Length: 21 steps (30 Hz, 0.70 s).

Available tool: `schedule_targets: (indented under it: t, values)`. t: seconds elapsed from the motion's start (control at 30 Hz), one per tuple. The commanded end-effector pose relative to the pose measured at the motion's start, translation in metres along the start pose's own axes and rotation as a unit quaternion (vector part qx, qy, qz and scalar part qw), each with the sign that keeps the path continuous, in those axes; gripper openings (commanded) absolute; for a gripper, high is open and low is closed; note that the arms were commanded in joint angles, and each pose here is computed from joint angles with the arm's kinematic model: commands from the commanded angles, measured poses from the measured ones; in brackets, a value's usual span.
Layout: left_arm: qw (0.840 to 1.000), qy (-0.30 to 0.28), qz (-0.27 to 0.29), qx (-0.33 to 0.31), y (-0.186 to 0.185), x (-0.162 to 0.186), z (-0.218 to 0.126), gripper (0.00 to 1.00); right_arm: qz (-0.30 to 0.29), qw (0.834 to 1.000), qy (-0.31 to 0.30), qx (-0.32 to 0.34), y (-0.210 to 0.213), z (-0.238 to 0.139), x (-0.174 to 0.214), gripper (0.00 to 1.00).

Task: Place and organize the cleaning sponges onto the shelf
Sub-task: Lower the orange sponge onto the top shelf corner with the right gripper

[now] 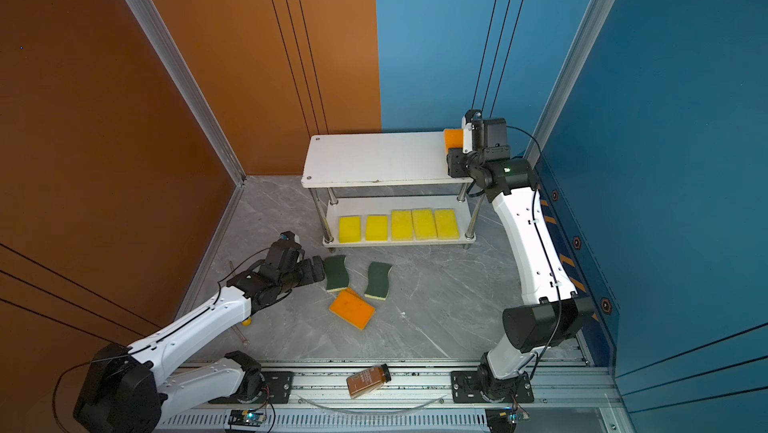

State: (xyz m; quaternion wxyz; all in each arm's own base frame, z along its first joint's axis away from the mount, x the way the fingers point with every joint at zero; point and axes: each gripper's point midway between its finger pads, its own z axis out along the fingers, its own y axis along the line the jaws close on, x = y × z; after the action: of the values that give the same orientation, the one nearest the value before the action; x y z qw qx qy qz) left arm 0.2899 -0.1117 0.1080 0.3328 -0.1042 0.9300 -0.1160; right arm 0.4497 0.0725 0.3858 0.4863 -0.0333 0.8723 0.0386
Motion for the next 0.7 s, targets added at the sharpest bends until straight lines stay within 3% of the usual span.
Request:
schedule_targets:
  t: [0.0, 0.67]
  values:
    - [1.000, -0.006, -0.002, 0.009, -0.0042, -0.0087, -0.0001, 0.98, -0.012, 0.999, 0.048, 0.012, -0.0023, 0.0191, 0.0271, 0.61]
    - [1.000, -0.010, -0.005, 0.003, 0.0016, -0.0072, -0.0008, 0.98, -0.010, 0.999, 0.045, 0.018, -0.0055, 0.0170, 0.0279, 0.73]
